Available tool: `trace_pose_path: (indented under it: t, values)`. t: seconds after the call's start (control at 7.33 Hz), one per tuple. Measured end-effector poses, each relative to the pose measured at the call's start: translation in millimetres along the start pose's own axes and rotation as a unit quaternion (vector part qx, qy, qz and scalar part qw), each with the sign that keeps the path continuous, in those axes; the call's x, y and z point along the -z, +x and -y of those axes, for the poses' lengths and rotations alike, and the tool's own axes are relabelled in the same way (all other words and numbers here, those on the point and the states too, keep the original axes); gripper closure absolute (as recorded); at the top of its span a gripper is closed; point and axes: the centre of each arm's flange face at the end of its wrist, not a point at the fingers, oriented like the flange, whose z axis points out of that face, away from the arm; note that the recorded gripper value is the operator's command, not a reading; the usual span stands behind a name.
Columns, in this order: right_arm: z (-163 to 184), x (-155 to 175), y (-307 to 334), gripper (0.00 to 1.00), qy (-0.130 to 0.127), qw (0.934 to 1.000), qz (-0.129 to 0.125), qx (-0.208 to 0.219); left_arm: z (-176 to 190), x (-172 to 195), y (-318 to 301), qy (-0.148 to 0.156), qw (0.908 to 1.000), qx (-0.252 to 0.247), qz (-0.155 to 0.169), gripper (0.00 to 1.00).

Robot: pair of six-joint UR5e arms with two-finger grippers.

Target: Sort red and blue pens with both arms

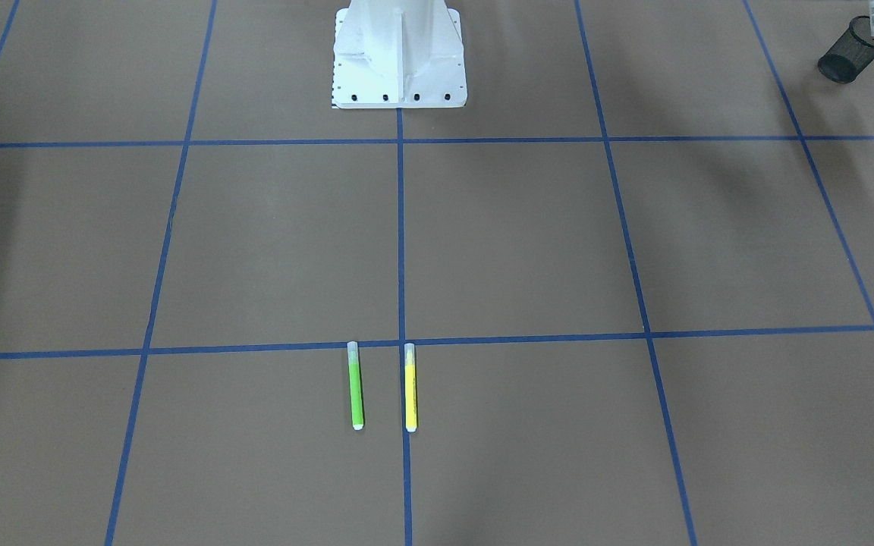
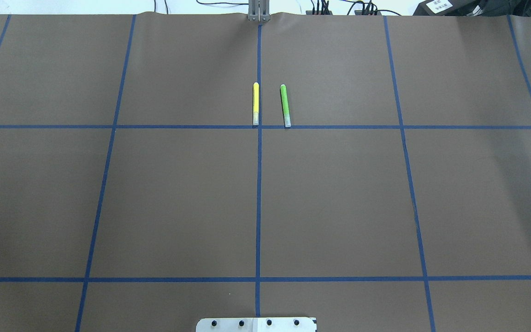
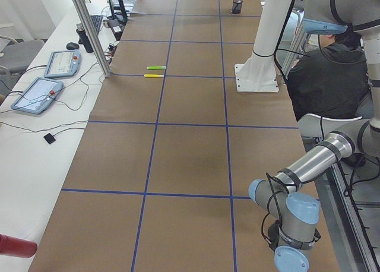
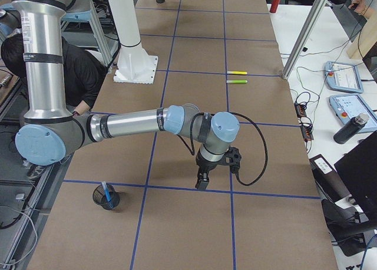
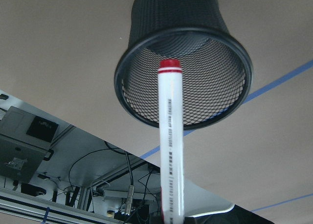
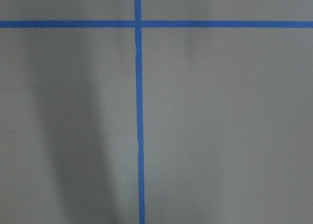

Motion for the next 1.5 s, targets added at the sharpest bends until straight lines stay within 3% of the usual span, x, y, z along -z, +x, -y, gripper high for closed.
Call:
trace_pose_path:
  t: [0.14,0.27,0.68,0.95,1.09,1.23,1.36,1.5]
  values:
    - [0.0,-0.1,0.1,0.01,0.0,1.0,0.0,0.0,2.1,-3.1,-2.8,-0.002,1.0,0.004,-0.006,0.17]
    - [0.1,0.1,0.1,0.01,0.0,1.0,-0.001,0.001,3.0,-4.3,-3.9,-0.003,0.9999,0.005,-0.009,0.01]
    - [0.6,1.9,-1.4,0.01,0.002,1.0,-0.001,0.001,9.3,17.7,12.9,0.013,0.9998,-0.013,-0.001,0.0]
    - [2.2,9.5,-7.3,0.01,0.01,0.9999,-0.002,0.007,16.7,70.1,56.1,0.055,0.9968,-0.054,0.02,0.0]
    - [3.2,12.3,-9.4,0.01,0.012,0.9999,-0.002,0.006,11.9,99.3,84.5,0.093,0.9909,-0.088,0.04,0.0]
    - [5.5,15.8,-11.9,0.01,0.015,0.9999,-0.002,-0.004,5.3,127.7,113.3,0.134,0.981,-0.126,0.061,0.0]
    - [10.3,19.9,-16.6,0.01,0.02,0.9996,-0.003,-0.02,1.1,160.9,145.4,0.181,0.9652,-0.169,0.086,0.0]
    - [15.6,23.6,-23.1,0.01,0.028,0.9993,-0.002,-0.026,-3.0,197.7,181.1,0.229,0.9434,-0.213,0.11,0.0]
